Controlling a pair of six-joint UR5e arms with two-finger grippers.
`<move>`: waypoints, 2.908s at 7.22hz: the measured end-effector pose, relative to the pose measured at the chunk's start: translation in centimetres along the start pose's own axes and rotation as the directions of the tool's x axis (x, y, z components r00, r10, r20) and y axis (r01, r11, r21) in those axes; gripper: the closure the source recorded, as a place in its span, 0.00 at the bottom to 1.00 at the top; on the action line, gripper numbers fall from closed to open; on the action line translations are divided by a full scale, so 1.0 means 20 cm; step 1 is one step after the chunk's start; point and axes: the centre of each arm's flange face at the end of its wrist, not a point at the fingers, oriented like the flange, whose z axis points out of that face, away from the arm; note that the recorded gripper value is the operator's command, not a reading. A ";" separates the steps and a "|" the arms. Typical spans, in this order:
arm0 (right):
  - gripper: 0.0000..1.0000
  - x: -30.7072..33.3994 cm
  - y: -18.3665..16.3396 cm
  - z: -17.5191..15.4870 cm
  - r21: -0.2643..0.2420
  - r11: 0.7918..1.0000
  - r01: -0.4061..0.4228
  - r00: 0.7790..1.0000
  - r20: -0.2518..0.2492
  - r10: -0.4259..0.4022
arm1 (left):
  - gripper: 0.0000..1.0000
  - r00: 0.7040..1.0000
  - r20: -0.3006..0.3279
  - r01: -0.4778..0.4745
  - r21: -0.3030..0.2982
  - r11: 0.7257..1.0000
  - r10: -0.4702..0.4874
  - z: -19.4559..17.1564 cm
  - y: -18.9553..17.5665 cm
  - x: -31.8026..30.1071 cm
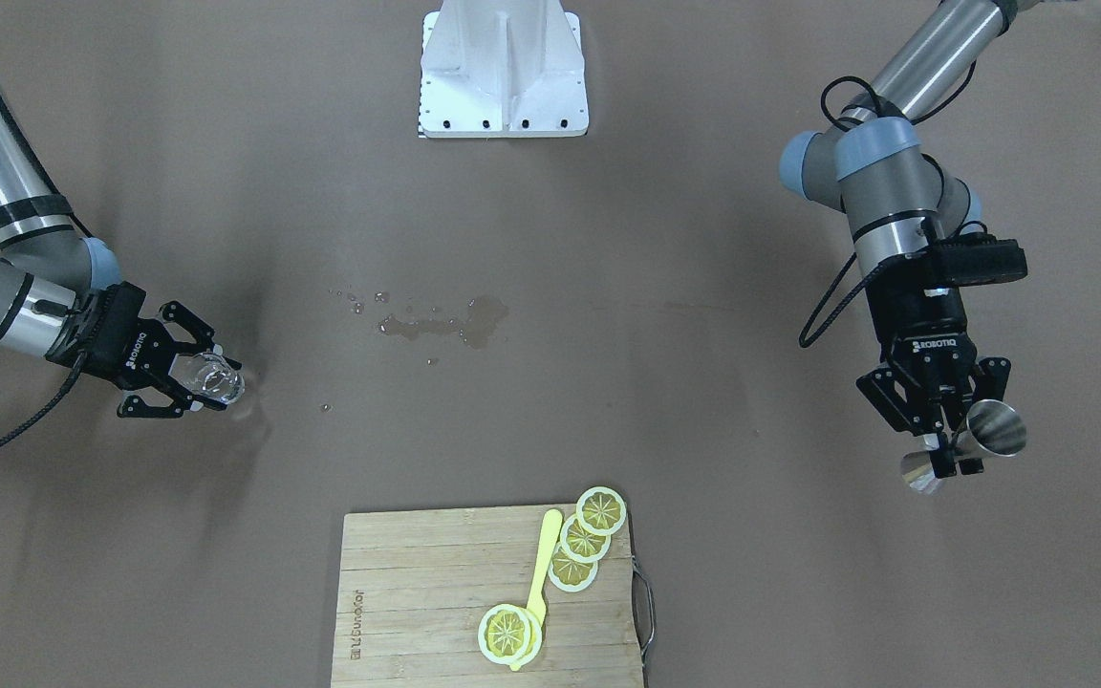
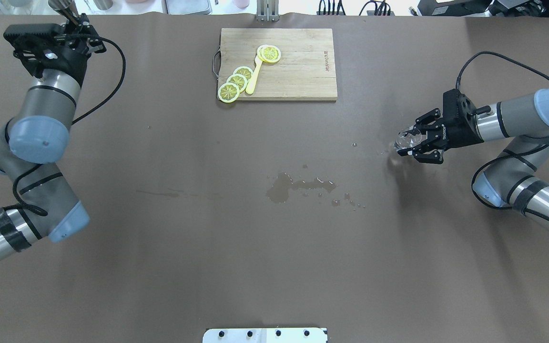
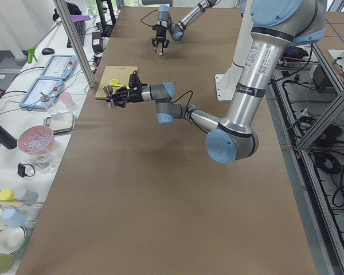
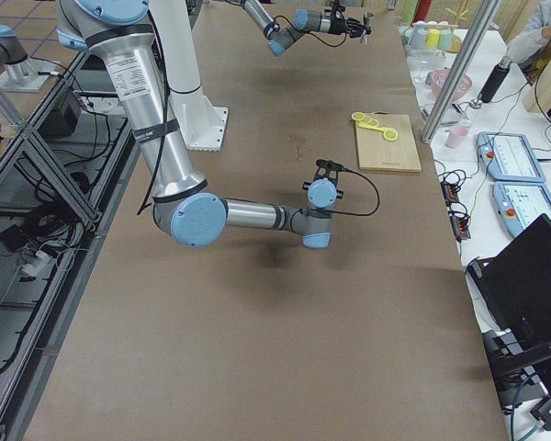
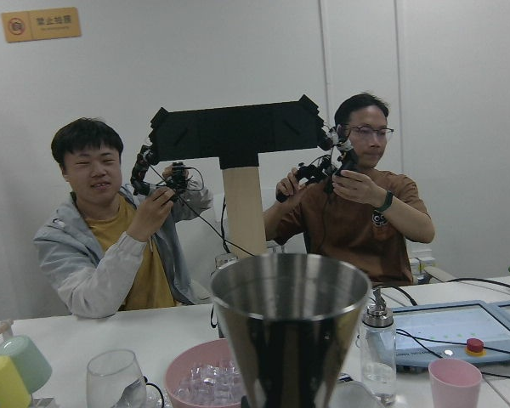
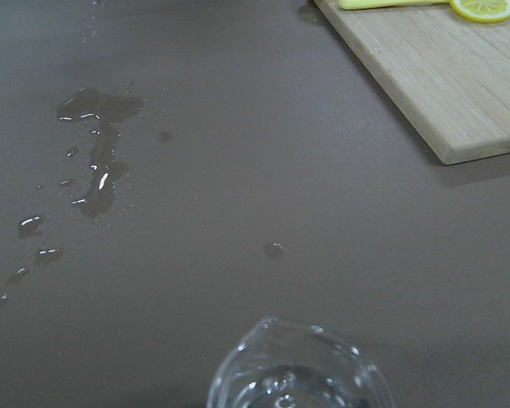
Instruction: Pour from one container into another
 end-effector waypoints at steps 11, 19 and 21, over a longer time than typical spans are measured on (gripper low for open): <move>0.00 -0.01 0.04 0.07 -0.014 0.990 0.138 0.990 -0.035 -0.139 | 1.00 0.955 0.285 0.037 0.158 0.987 -0.081 -0.40 0.66 0.35; 0.00 0.06 -0.05 -0.01 0.014 0.997 0.071 0.997 -0.040 -0.070 | 1.00 0.980 0.196 0.010 0.148 0.989 -0.040 -0.64 0.78 0.56; 0.01 0.06 -0.08 -0.01 0.023 0.999 0.024 0.999 -0.024 -0.023 | 1.00 0.981 0.189 0.004 0.154 0.988 -0.033 -0.65 0.78 0.58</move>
